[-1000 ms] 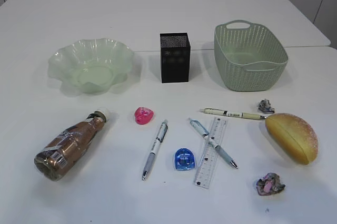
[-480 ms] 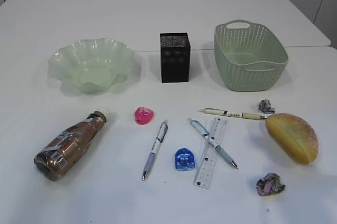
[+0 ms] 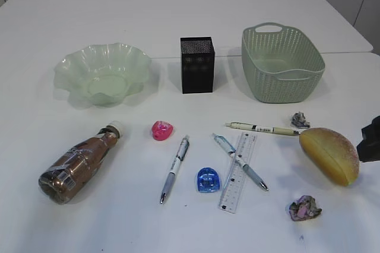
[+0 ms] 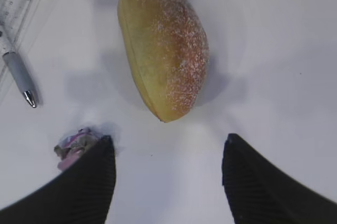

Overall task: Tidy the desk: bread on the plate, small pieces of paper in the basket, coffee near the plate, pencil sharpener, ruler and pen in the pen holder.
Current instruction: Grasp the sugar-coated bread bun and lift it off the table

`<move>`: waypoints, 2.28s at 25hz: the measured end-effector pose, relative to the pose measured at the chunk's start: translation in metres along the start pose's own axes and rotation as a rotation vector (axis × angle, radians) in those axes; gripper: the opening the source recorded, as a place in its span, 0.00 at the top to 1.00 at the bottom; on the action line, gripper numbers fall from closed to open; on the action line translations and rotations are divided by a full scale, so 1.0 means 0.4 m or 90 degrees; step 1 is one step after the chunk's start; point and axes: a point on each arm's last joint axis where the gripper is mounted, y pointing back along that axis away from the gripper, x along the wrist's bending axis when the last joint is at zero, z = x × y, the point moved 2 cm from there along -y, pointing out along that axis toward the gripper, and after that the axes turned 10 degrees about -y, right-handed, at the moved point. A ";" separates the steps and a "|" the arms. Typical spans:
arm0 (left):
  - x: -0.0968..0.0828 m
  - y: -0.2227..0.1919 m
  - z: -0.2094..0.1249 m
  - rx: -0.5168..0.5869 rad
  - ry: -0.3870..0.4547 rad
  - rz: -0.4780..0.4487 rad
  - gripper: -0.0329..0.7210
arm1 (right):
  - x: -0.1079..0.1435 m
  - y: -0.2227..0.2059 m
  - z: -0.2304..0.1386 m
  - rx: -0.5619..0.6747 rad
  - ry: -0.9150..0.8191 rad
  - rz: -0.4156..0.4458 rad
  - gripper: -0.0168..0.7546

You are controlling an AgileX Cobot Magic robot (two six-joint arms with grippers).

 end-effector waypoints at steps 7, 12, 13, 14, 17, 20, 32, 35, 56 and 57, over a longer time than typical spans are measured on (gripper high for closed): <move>0.003 -0.006 0.003 0.005 -0.002 0.003 0.39 | -0.004 -0.081 0.023 0.037 0.015 -0.015 0.33; 0.004 -0.006 0.003 0.004 -0.003 0.005 0.39 | -0.005 -0.120 0.036 0.057 0.027 -0.019 0.33; 0.004 -0.006 0.004 0.002 -0.004 0.006 0.39 | -0.005 -0.131 0.040 0.060 0.029 -0.020 0.33; 0.005 -0.006 0.005 0.001 -0.004 0.007 0.39 | -0.005 -0.135 0.043 0.061 0.030 -0.020 0.32; 0.005 -0.006 0.005 -0.001 -0.004 0.008 0.39 | -0.005 -0.150 0.045 0.068 0.030 -0.021 0.30; 0.005 -0.006 0.005 -0.001 -0.004 0.008 0.39 | -0.008 -0.175 0.041 0.083 0.028 -0.024 0.25; 0.005 -0.006 0.006 -0.003 -0.004 0.008 0.39 | -0.008 -0.219 0.044 0.089 0.013 -0.021 0.24; 0.005 -0.006 0.006 -0.003 -0.004 0.008 0.39 | -0.008 -0.226 0.047 0.083 0.010 -0.020 0.24; 0.005 -0.006 0.006 -0.003 -0.004 0.008 0.39 | -0.012 -0.262 0.039 0.101 0.000 -0.023 0.60; 0.005 -0.006 0.006 -0.003 -0.004 0.008 0.39 | -0.012 -0.262 0.038 0.102 0.000 -0.023 0.60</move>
